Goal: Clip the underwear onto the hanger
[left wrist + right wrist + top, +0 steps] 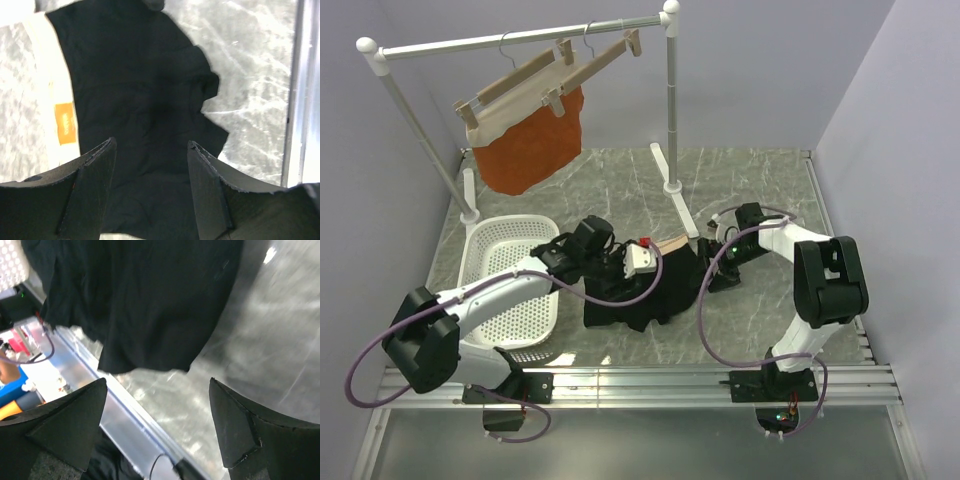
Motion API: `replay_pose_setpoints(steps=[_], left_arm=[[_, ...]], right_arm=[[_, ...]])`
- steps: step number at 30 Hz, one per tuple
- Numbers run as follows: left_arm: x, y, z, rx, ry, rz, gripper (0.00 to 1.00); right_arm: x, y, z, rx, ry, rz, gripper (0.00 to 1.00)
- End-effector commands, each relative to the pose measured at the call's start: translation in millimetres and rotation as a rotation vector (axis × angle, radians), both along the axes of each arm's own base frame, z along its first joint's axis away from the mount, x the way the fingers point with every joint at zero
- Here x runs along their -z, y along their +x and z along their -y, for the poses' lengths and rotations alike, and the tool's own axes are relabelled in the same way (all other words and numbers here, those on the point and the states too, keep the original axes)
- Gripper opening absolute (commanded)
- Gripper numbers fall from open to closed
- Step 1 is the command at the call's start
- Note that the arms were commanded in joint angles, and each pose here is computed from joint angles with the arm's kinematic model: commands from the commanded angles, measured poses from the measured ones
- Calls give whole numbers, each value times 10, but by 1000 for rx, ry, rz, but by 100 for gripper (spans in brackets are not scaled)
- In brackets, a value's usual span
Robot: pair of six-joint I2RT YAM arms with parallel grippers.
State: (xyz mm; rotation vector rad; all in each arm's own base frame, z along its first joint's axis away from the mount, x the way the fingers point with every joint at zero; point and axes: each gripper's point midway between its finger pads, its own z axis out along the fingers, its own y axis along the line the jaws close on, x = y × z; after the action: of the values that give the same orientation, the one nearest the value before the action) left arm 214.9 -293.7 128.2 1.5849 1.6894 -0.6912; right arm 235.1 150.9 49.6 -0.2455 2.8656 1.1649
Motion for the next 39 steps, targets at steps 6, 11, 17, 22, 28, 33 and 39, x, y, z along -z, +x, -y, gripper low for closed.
replay_pose_setpoints(steps=[6,11,17,22,28,33,39], left_arm=[[142,335,-251,-138,5,-96,64],[266,506,-307,-195,45,-125,60],[544,637,-321,-258,86,-241,48],[700,778,-328,-330,115,-317,42],[719,893,-421,-399,115,-378,39],[756,878,-455,-420,127,-390,38],[853,954,-555,-481,184,-375,36]], right_arm=[[177,327,-140,44,74,79,85],[72,248,-155,0,75,37,54],[-376,234,-305,-64,6,87,0],[-251,279,-611,-90,-81,-6,0],[35,323,-437,-64,-276,-32,0],[17,162,213,-32,-509,-3,0],[7,-35,580,-57,-646,-35,0]])
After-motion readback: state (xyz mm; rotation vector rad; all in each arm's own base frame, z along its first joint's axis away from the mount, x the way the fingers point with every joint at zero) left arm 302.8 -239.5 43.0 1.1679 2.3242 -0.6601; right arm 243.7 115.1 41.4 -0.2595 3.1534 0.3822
